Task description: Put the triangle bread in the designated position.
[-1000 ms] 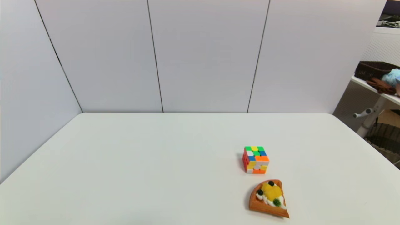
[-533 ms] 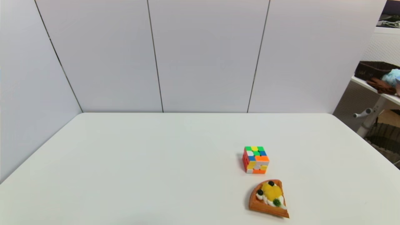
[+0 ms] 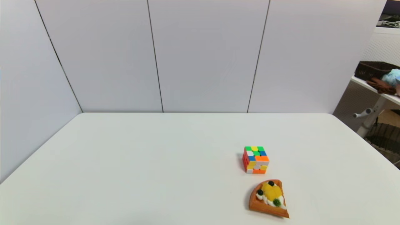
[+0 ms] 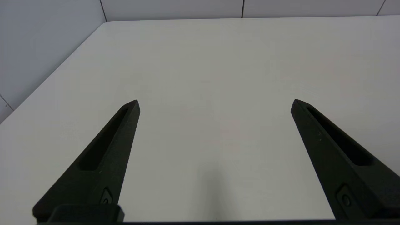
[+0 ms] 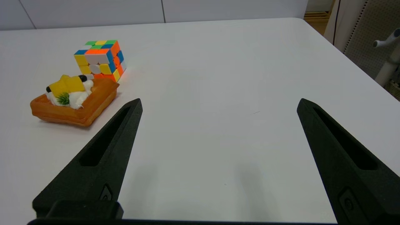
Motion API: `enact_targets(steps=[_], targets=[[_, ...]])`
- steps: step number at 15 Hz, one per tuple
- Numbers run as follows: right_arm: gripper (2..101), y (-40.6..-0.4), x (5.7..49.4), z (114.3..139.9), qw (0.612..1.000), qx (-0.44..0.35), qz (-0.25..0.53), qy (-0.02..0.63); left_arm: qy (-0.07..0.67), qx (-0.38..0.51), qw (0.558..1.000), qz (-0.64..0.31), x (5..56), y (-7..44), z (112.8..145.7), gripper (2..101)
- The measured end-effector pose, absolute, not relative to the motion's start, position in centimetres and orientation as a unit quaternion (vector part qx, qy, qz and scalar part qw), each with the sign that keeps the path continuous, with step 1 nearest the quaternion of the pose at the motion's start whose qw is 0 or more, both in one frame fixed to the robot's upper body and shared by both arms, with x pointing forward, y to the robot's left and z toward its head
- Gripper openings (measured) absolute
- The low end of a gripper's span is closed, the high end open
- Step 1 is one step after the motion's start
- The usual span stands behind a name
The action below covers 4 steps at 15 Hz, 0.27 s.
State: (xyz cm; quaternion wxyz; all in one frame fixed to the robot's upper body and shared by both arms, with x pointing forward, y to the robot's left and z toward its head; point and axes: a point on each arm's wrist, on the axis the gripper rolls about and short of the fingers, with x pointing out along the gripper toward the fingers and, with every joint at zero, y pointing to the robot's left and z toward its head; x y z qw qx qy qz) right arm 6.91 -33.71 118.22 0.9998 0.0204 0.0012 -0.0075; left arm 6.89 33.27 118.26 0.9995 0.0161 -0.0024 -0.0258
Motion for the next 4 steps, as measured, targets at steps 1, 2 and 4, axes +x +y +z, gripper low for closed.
enact_targets(steps=[1, 2, 4], targets=[[98.0, -33.7, 6.91, 118.22, 1.0, 0.02, -0.008, 0.001, -0.002, 0.016, 1.0, -0.026, 6.89, 33.27, 118.26, 97.8], [98.0, -33.71, 6.91, 118.22, 1.0, 0.02, -0.007, 0.001, -0.002, 0.016, 1.0, -0.026, 6.89, 33.27, 118.26, 97.8], [98.0, -33.71, 6.91, 118.22, 1.0, 0.021, -0.007, 0.001, -0.002, 0.016, 1.0, -0.026, 6.89, 33.27, 118.26, 97.8]])
